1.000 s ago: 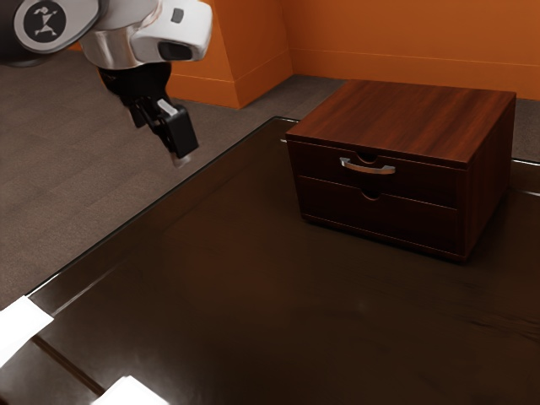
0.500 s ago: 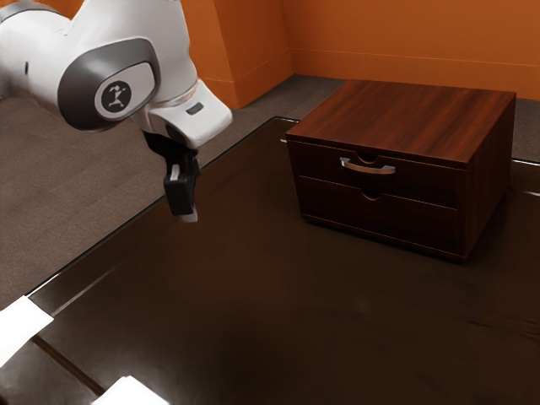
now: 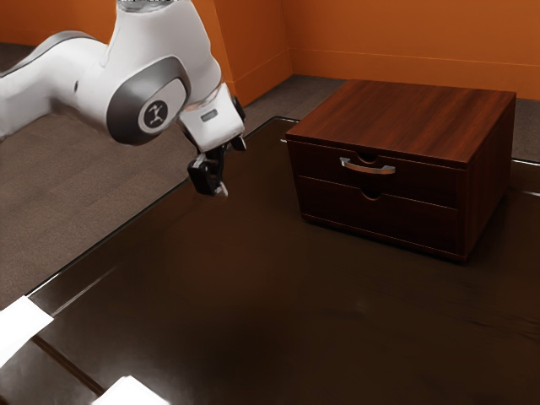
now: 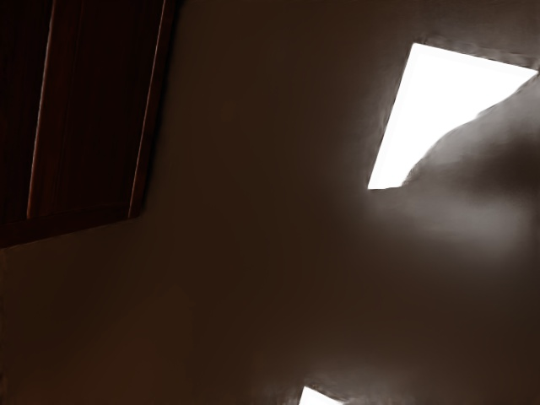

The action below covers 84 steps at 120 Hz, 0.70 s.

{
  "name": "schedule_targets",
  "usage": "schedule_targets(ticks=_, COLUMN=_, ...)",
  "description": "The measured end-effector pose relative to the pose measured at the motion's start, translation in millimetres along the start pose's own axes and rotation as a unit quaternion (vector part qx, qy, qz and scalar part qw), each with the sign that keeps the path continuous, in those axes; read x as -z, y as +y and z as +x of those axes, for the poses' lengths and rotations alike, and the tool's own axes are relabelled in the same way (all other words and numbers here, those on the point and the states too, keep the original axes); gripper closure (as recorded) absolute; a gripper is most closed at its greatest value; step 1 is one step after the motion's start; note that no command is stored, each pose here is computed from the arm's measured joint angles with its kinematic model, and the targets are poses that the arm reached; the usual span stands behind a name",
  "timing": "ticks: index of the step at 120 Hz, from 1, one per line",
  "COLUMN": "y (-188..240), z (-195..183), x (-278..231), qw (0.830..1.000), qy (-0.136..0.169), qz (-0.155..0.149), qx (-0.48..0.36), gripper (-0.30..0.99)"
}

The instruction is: Pull the drawer handle with one arm to open the drawer

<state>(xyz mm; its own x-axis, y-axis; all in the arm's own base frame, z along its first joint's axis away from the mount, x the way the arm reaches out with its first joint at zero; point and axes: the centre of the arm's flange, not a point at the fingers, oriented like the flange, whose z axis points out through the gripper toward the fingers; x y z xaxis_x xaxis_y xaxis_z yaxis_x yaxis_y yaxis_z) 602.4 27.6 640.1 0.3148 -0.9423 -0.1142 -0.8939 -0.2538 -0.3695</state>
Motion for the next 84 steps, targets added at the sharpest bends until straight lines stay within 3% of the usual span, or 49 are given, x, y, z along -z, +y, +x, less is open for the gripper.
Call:
schedule_targets(ticks=15, y=-25, z=-9, x=-12, qw=1.0, qy=-0.003, qz=0.016, qx=-0.014, gripper=0.0)
schedule_targets(ticks=29, y=-36, z=6, x=-13, qw=0.999, qy=0.006, qz=0.029, qx=-0.042, gripper=0.0)
schedule_targets(ticks=55, y=-43, z=21, x=-23, qw=0.996, qy=0.015, qz=0.042, qx=-0.08, gripper=0.0)
schedule_targets(ticks=84, y=-53, z=10, x=-33, qw=0.994, qy=0.013, qz=0.061, qx=-0.093, gripper=0.0)
